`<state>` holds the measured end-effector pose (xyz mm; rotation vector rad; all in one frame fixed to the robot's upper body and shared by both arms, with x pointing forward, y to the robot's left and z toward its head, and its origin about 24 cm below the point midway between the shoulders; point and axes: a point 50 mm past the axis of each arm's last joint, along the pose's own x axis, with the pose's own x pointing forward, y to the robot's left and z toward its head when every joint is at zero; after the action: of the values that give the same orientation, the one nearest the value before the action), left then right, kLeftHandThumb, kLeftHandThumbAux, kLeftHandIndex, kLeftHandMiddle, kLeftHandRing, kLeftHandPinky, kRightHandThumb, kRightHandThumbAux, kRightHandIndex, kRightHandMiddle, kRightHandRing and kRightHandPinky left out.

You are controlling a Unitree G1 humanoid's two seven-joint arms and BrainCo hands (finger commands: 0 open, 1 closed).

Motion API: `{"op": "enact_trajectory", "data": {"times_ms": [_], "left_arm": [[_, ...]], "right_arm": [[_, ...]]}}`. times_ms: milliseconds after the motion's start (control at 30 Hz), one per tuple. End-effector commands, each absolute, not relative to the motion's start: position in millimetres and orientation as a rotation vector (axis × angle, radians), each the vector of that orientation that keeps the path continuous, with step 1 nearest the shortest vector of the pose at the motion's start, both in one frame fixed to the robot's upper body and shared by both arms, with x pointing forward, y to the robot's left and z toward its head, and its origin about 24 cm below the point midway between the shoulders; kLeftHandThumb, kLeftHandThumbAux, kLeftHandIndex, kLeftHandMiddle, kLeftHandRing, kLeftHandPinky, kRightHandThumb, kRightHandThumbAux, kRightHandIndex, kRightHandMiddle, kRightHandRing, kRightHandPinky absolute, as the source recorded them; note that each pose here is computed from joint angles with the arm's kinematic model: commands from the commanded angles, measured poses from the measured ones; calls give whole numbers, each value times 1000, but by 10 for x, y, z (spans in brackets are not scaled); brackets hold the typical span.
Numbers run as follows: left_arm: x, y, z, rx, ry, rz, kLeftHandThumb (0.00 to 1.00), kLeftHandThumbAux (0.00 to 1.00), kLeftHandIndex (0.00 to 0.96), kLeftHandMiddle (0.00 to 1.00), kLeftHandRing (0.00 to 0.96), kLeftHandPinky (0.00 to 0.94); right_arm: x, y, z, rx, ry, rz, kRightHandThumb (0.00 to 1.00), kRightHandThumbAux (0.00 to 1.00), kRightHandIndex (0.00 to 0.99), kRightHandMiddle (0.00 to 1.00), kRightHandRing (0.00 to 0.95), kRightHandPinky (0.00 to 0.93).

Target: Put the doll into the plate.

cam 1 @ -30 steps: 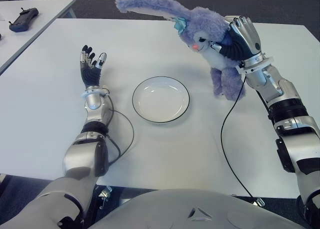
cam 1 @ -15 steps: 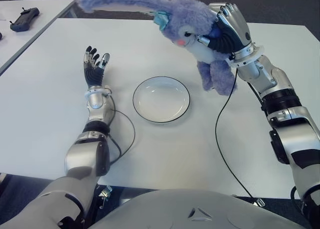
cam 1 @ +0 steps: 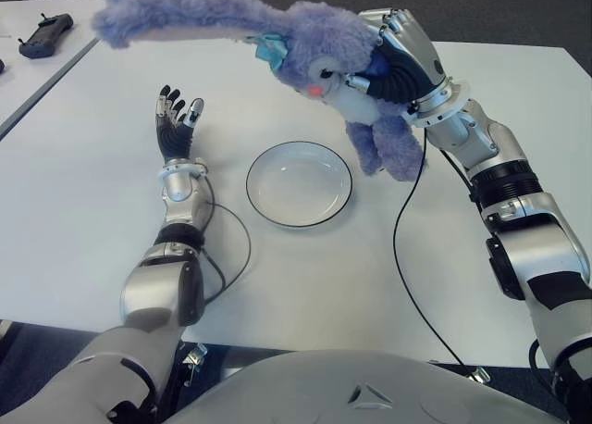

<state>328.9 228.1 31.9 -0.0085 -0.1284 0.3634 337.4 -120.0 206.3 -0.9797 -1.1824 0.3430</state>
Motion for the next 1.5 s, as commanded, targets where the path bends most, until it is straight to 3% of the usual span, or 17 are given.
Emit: {"op": "enact_trajectory", "data": {"times_ms": [33, 567, 1500], "left_arm": [[2321, 1676, -926, -43, 391, 300, 0, 526, 59, 124, 118, 107], [2321, 1629, -920, -27, 384, 298, 0, 511, 52, 115, 106, 99], [2339, 1577, -910, -43, 380, 303, 0, 498, 65, 124, 119, 118]], "right_arm": [[3363, -1036, 2127, -916, -1218, 410, 706, 716, 439, 881, 851, 852], [3310, -825, 2073, -873, -1227, 513, 707, 715, 439, 851, 834, 839], [3275, -923, 1735, -1031, -1019, 711, 703, 718, 438, 847, 823, 839]]}}
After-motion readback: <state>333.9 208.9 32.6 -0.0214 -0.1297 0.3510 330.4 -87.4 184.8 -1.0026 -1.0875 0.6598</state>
